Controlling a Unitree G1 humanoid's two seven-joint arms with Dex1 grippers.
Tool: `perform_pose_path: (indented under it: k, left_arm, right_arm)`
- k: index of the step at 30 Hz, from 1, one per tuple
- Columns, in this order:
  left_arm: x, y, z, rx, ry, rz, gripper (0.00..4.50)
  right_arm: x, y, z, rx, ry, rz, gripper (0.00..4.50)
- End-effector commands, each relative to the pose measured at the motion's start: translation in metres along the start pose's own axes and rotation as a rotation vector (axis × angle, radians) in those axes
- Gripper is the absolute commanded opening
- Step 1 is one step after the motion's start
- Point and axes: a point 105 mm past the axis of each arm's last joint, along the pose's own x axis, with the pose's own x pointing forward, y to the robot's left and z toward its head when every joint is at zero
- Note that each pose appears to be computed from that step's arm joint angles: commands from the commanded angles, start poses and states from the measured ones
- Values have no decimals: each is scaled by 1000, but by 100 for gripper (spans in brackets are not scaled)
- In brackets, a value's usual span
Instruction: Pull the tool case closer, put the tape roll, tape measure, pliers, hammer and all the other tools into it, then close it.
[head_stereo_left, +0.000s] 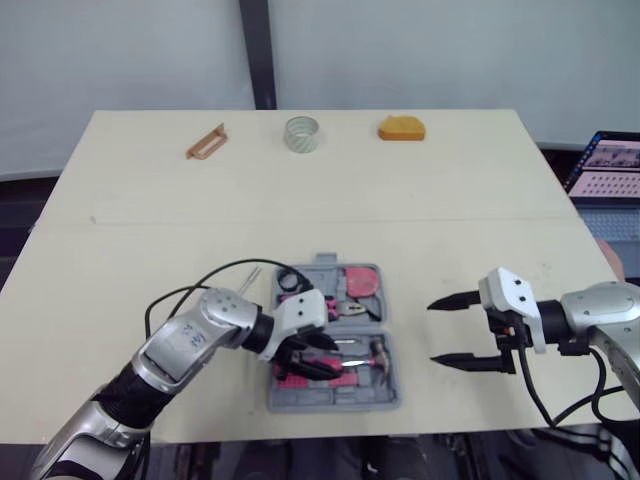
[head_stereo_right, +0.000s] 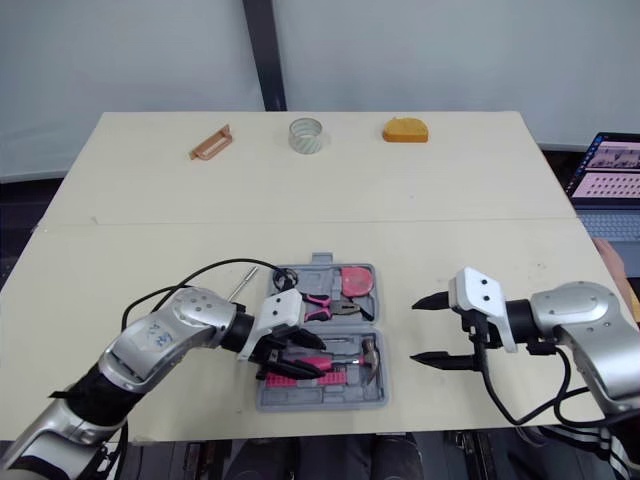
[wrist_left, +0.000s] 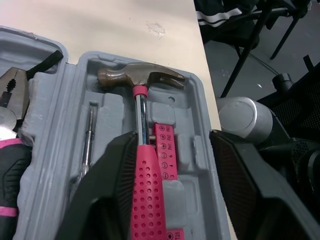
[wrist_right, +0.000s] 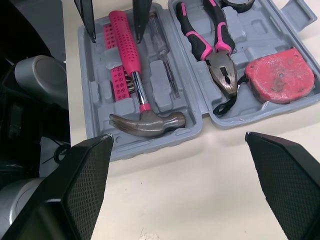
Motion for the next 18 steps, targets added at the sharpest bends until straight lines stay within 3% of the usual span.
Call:
perform_pose_path:
  k: [1,12,18]
  left_arm:
    - [-2,2,11,54,-17,16,274]
    - [8,14,3,59,58,79,274]
    - [22,6,3,66,81,41,274]
  right_arm:
    - [0,1,6,-26,-24,8,450]
    - [1,1,6,-25,-24,4,450]
    - [2,1,6,-25,-25,2,450]
